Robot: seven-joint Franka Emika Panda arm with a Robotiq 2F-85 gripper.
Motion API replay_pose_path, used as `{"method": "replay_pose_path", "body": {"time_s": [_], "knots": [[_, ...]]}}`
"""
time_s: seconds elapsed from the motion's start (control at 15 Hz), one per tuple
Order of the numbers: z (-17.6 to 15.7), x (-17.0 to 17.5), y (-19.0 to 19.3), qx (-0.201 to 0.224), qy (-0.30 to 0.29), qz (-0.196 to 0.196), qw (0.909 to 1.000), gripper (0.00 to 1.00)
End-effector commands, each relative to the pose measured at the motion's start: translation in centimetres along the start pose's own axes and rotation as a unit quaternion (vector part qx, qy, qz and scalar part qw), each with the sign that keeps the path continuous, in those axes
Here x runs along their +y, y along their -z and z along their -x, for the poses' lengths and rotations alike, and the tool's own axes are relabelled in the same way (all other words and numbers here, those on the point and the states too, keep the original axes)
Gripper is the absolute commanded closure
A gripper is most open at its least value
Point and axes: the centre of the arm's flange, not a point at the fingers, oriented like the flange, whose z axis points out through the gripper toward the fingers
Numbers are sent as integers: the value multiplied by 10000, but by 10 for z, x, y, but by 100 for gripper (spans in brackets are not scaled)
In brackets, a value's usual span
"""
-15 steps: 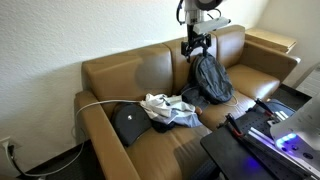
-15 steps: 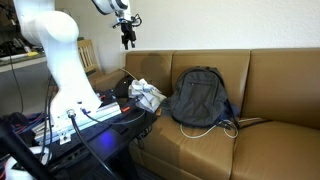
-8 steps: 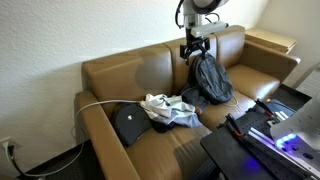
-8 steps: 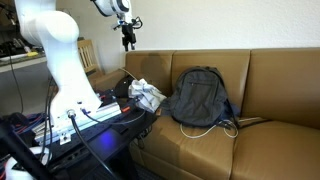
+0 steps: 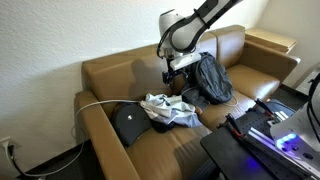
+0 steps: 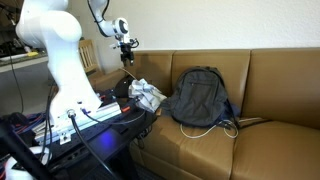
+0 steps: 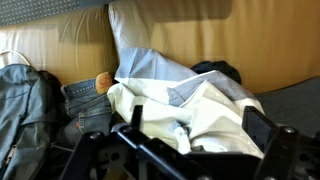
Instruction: Move a cloth to the right
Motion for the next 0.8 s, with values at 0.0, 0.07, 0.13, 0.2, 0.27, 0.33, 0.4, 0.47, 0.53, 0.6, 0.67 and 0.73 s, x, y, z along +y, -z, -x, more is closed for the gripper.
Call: {"method": "replay_pose_path", "body": {"time_s": [0.0, 0.07, 0.13, 0.2, 0.27, 0.33, 0.4, 0.47, 0.53, 0.6, 0.67, 0.73], "knots": [[-28, -9, -10, -573, 442, -596, 9956, 0], [-26, -1, -4, -656, 556, -854, 9926, 0], [-15, -12, -16, -397, 344, -547, 9971, 0], [-20, -10, -15, -450, 443, -702, 9955, 0], [-23, -6, -12, -458, 485, -769, 9948, 0], [-19, -4, -12, -593, 319, -558, 9962, 0], [-18, -4, -19, -644, 392, -465, 9961, 0], [-19, -8, -29, -735, 610, -380, 9947, 0], [-23, -17, -42, -618, 691, -261, 9954, 0], [-27, -23, -54, -373, 748, -111, 9964, 0], [-34, -31, -67, -46, 906, 86, 9958, 0], [-39, -39, -78, 100, 988, 96, 9950, 0]]}}
